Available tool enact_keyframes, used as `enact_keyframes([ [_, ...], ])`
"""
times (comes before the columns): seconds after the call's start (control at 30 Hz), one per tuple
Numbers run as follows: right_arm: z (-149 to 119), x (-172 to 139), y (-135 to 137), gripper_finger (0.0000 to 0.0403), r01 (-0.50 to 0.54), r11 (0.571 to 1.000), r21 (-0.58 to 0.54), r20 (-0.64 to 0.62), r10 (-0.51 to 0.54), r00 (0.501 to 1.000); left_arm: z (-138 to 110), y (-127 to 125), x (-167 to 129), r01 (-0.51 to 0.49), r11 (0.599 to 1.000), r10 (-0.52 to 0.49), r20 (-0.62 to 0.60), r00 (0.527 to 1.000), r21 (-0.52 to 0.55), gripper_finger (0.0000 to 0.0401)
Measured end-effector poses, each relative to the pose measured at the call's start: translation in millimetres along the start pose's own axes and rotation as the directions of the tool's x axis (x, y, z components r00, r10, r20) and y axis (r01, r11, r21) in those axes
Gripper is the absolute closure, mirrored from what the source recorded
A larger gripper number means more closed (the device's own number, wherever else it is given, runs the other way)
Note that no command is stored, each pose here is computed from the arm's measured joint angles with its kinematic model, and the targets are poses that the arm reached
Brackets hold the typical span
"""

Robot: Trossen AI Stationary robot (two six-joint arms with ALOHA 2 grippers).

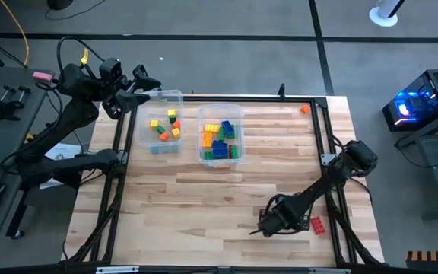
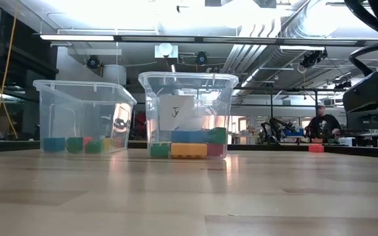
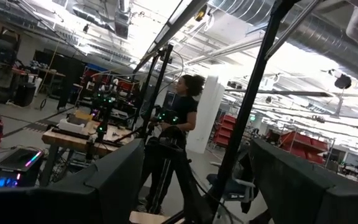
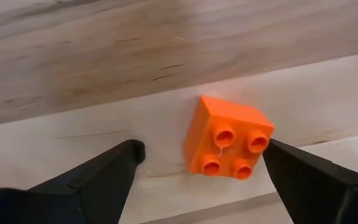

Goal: Sort blocks by size
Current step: Put the orange small game piece into the left transparent bin

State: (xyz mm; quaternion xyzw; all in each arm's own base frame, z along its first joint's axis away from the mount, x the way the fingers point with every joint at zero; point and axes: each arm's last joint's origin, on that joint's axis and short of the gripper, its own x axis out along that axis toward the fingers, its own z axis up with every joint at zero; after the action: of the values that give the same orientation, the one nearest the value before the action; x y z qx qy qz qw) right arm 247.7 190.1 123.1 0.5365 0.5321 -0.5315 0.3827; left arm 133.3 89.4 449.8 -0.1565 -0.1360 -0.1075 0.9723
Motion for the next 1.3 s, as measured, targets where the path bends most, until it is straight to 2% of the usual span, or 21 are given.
enact_keyframes([
  [0.2,4,-2,0,0.0095,-0.029,0.998,-0.049,0.031,0.031,0.999,0,0,0,0.001,1.000,-0.001,0.000,1.000,-0.026,0.0121],
  [0.77,7,-10,-4,0.0163,-0.065,0.997,-0.043,0.046,0.067,0.997,-3,10,5,-0.012,0.999,0.011,-0.015,1.000,-0.046,0.0121],
  [1.07,7,-11,-3,0.0221,-0.073,0.995,-0.062,0.048,0.076,0.996,-3,10,5,-0.011,0.999,0.010,-0.014,1.000,-0.045,0.0121],
  [1.2,6,-13,-2,0.0250,-0.091,0.991,-0.094,0.039,0.095,0.995,-3,10,5,-0.010,0.999,0.009,-0.013,1.000,-0.047,0.0121],
  [1.3,2,-23,0,0.0262,-0.132,0.979,-0.158,0.051,0.142,0.989,-3,10,5,-0.008,0.996,0.008,-0.010,1.000,-0.088,0.0121],
])
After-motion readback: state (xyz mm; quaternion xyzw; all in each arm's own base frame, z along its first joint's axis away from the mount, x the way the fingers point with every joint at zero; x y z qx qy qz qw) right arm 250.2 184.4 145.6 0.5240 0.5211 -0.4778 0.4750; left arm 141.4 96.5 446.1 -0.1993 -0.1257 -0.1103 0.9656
